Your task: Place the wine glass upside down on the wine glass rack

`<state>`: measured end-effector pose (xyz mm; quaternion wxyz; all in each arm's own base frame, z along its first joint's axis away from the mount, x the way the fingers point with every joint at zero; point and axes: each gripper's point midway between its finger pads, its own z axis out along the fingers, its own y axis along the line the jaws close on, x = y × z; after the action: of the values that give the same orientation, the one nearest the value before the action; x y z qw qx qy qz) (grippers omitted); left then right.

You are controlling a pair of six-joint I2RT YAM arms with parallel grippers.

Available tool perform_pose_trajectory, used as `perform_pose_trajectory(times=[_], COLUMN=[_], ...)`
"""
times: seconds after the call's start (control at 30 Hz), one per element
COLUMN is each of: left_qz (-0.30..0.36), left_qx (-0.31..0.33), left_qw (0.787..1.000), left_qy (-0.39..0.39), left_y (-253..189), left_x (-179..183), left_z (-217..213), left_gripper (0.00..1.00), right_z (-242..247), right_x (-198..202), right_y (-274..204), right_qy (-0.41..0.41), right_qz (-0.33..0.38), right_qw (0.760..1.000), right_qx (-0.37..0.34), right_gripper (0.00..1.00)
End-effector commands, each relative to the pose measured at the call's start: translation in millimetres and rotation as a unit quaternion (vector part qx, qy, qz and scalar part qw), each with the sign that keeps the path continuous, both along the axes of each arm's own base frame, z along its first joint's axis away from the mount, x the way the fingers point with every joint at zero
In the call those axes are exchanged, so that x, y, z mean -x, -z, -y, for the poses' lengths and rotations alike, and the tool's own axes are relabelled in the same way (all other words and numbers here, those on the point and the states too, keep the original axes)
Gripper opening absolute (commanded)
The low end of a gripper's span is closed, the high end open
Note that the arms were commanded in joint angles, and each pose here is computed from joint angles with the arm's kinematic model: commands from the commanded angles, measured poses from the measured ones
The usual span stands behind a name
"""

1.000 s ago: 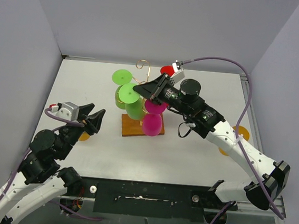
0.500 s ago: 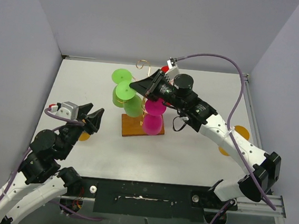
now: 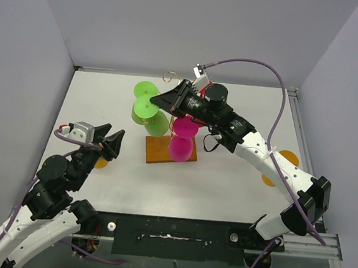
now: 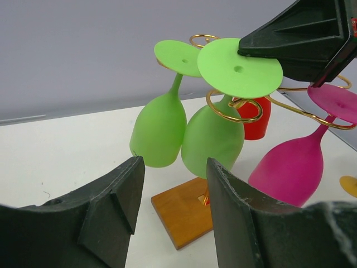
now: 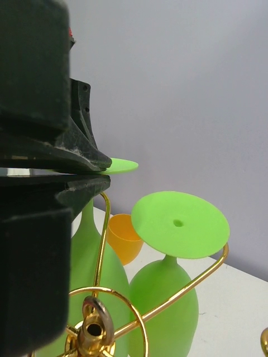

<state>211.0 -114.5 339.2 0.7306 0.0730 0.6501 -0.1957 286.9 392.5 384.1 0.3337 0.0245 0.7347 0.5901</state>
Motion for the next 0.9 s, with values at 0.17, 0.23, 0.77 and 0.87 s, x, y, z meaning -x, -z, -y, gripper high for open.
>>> perform_pose_trajectory(times=[0.17, 0.23, 0.77, 0.87], left_qz=[0.026, 0.027, 0.029, 0.03], left_qx=[0.026, 0.026, 0.03, 0.032], left_qw=[0.999, 0.999, 0.999, 0.999], left_qy=[-0.008, -0.009, -0.012, -0.014], left_y=[-17.9, -18.0, -19.5, -19.9], left_x=[1.1, 1.0, 0.8, 0.9], left_z=[-4.9, -5.0, -6.2, -7.4], left_gripper=[0.47, 0.47, 0.47, 0.47], right_z=[-8.6, -10.5, -16.6, -18.9], right_x=[14.6, 16.7, 23.5, 24.0], right_y=[-46.0, -44.4, -35.3, -33.2], right_qy=[-0.039, -0.044, -0.064, -0.07], right_qz=[0.064, 0.063, 0.064, 0.064], right_qw=[0.997, 0.996, 0.996, 0.995], right_qx=[-0.034, -0.031, -0.01, -0.006], right_gripper=[0.0, 0.0, 0.03, 0.04])
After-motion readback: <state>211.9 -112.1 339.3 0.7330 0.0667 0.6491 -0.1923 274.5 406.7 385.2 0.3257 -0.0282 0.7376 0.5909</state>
